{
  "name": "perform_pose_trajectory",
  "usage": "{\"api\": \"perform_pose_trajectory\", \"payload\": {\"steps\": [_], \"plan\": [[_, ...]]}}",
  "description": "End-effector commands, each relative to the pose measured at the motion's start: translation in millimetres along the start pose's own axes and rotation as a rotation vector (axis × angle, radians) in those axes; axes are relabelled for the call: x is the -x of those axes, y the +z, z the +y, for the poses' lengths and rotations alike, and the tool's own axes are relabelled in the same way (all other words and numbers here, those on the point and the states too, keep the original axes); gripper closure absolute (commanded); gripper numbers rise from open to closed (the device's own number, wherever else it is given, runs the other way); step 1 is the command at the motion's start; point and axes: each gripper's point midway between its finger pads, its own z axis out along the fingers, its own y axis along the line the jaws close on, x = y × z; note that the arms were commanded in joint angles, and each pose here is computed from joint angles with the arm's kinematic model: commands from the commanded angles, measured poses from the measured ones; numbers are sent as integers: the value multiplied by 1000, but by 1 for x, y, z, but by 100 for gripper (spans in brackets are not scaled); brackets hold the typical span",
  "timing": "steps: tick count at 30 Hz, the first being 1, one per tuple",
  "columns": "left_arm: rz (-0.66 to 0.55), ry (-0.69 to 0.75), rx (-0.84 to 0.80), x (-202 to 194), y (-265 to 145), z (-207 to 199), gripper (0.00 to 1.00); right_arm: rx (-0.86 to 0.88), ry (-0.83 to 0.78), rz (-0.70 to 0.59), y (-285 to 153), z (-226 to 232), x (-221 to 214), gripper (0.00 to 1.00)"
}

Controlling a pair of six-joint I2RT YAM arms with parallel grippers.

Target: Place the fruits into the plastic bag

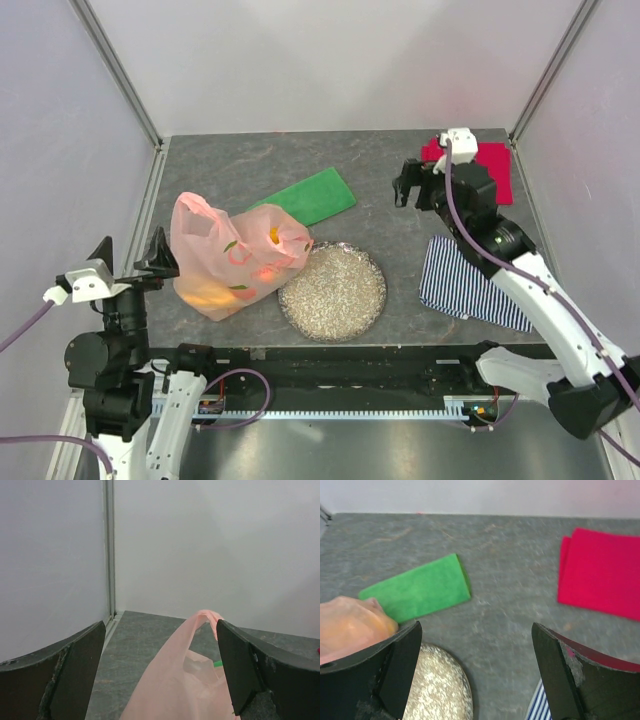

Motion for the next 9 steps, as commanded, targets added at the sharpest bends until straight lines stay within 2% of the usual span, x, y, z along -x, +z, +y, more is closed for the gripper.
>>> {"api": "perform_pose_trajectory", "payload": {"steps": [1,9], "plan": [[24,-52,63,-3,-9,11,1,-118,54,-60,-24,-30,-6,2],[55,-54,52,-13,-8,8,1,-157,58,-78,-40,-43,-16,2]]}}
